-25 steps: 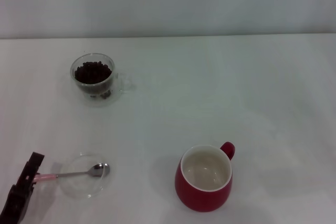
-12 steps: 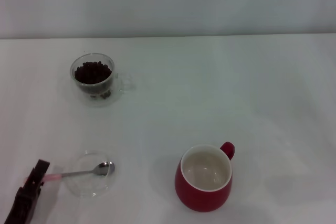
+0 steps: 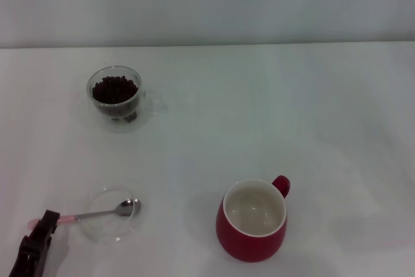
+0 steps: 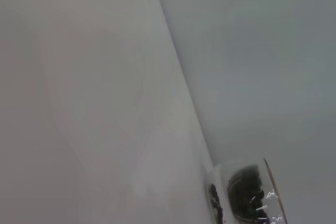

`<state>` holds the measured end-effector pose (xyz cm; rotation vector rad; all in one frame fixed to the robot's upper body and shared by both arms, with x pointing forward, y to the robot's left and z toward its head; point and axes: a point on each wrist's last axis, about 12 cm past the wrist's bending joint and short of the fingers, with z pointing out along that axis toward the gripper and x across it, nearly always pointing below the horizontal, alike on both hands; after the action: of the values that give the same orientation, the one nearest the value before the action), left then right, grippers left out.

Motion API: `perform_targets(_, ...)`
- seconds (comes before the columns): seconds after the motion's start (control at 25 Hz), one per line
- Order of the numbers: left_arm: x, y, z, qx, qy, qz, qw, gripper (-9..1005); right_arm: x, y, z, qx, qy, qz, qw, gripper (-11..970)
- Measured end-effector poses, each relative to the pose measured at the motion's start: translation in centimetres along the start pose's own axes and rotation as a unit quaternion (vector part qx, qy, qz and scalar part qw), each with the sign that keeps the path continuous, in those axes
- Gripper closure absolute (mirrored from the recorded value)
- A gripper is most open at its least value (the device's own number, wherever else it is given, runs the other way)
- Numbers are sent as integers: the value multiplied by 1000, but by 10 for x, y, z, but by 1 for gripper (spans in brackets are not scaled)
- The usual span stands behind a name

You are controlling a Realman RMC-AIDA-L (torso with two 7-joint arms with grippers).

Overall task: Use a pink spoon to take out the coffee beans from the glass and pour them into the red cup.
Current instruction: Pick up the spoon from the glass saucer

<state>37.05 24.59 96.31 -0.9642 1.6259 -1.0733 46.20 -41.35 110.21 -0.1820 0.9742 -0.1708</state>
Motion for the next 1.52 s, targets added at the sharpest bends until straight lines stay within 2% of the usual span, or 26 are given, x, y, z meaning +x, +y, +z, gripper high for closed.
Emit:
perform_targets(0.24,0,0,0,0,-1,-1,1000,865,1,-1,1,0,2,0,1000,597)
perform_targets(0.56,-5,-1,3,3,-9,11,1000,864,2,0,1,1,5,-10,1000,596)
perform_targets(0.96,-10,-6,3,32,-11,23,999,864,3,4,1,2,5,-11,1000,596)
perform_targets(1.32,-16,-1,-6,33,-17,15,999,864,3,9,5,2,0,-8,1000,595)
perform_targets(1.44,-22,-3,-11,53,-20,27,998,865,3,11,7,0,-2,-6,1000,595)
perform_targets(1.52,-29,-7,-12,83,-21,46,995,865,4,12,8,-2,-3,-5,1000,595)
